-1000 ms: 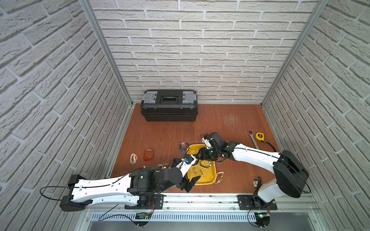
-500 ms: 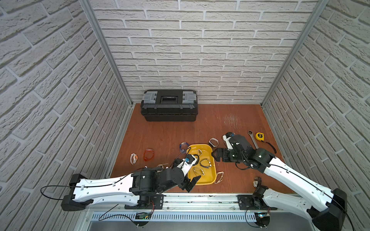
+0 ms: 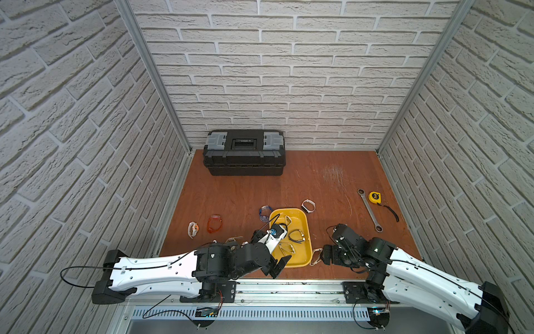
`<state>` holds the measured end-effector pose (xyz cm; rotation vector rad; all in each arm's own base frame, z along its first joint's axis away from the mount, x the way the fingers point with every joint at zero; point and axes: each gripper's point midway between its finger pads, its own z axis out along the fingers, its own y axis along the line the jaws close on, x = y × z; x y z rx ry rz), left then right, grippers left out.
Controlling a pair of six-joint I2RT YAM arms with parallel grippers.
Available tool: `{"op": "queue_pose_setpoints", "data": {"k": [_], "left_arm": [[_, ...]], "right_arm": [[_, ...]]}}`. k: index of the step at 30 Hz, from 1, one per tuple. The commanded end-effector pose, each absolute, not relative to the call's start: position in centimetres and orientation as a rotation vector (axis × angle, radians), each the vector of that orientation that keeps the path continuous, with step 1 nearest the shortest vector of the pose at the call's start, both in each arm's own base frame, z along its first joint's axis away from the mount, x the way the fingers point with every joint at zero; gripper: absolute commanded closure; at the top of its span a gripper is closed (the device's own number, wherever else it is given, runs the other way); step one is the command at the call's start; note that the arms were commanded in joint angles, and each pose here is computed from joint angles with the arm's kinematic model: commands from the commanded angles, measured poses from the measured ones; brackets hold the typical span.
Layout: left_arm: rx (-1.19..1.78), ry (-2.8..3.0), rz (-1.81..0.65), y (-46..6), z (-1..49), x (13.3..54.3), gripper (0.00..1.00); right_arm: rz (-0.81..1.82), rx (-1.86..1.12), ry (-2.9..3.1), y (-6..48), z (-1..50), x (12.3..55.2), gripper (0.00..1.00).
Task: Put the watch into the storage box
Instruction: Pick up the watch at the center of the board.
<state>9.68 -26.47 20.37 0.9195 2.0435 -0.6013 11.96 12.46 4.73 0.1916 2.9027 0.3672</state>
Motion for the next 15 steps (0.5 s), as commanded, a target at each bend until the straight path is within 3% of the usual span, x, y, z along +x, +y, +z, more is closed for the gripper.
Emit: {"op": "queue_pose_setpoints", "data": {"k": [1, 15], "left_arm": [[0.877, 2.022, -0.65, -26.8, 21.1, 9.8, 0.02], [0.844, 2.018, -0.652, -25.7, 21.2, 10.0, 0.02]], "right_arm": [[0.342, 0.235, 2.882, 12.9, 4.4, 12.7, 0.13], [0.263, 0.174, 2.906, 15.3, 3.0, 14.4, 0.25]]}}
